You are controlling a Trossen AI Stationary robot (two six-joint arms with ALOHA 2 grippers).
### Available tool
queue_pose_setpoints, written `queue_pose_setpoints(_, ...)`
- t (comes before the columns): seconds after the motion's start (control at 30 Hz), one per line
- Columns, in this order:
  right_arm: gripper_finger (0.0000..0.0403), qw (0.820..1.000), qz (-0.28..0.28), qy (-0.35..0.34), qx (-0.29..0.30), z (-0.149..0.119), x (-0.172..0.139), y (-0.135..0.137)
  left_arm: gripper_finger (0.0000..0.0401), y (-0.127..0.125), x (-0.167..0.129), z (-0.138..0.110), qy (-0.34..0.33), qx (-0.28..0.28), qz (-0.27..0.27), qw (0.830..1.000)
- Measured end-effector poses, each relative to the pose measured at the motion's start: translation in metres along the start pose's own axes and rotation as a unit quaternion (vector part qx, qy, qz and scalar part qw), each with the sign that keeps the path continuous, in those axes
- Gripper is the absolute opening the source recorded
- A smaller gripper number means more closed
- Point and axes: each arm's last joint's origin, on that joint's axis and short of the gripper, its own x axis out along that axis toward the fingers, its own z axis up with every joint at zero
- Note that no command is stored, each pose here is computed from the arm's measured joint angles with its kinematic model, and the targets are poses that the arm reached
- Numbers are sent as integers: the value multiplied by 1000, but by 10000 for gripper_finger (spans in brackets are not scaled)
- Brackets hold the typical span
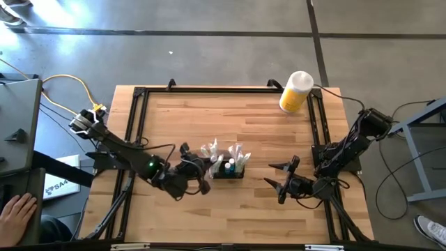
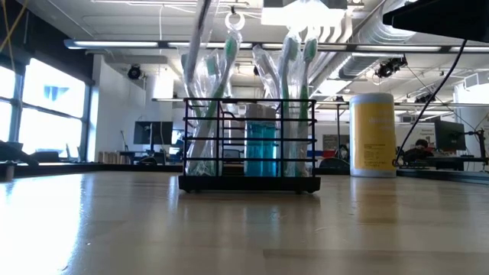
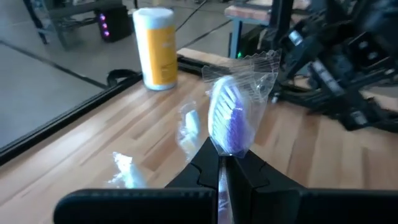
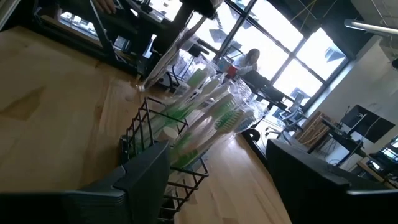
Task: Pick & Place toothbrushing station
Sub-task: Put the violet toothbrush into the black wire organizer
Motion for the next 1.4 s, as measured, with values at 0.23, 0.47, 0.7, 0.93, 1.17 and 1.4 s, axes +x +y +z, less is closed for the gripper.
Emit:
queue_pose_setpoints(0.23, 259, 1000, 0, 0, 0, 0, 0, 0, 1, -3, 9, -12, -13, 7, 51, 999)
queue_pose_setpoints(0.47, 259, 1000, 0, 0, -2, 0, 0, 0, 1, -4, 10, -14, -20, 5, 61, 998)
queue_pose_setpoints(0.7, 259, 1000, 0, 0, -4, 0, 0, 0, 1, 2, 14, -36, -29, -36, 68, 997)
queue_pose_setpoints(0.93, 259, 1000, 0, 0, -4, 0, 0, 0, 4, 15, 18, -70, -45, -72, 56, 995)
queue_pose_setpoints(1.17, 259, 1000, -9, 5, -4, -1, 4, -2, 2, 27, 18, -95, -45, -87, 32, 995)
queue_pose_setpoints(1.4, 259, 1000, 14, 3, -1, -4, 12, -3, 7, 22, 24, -109, -33, -49, 8, 998)
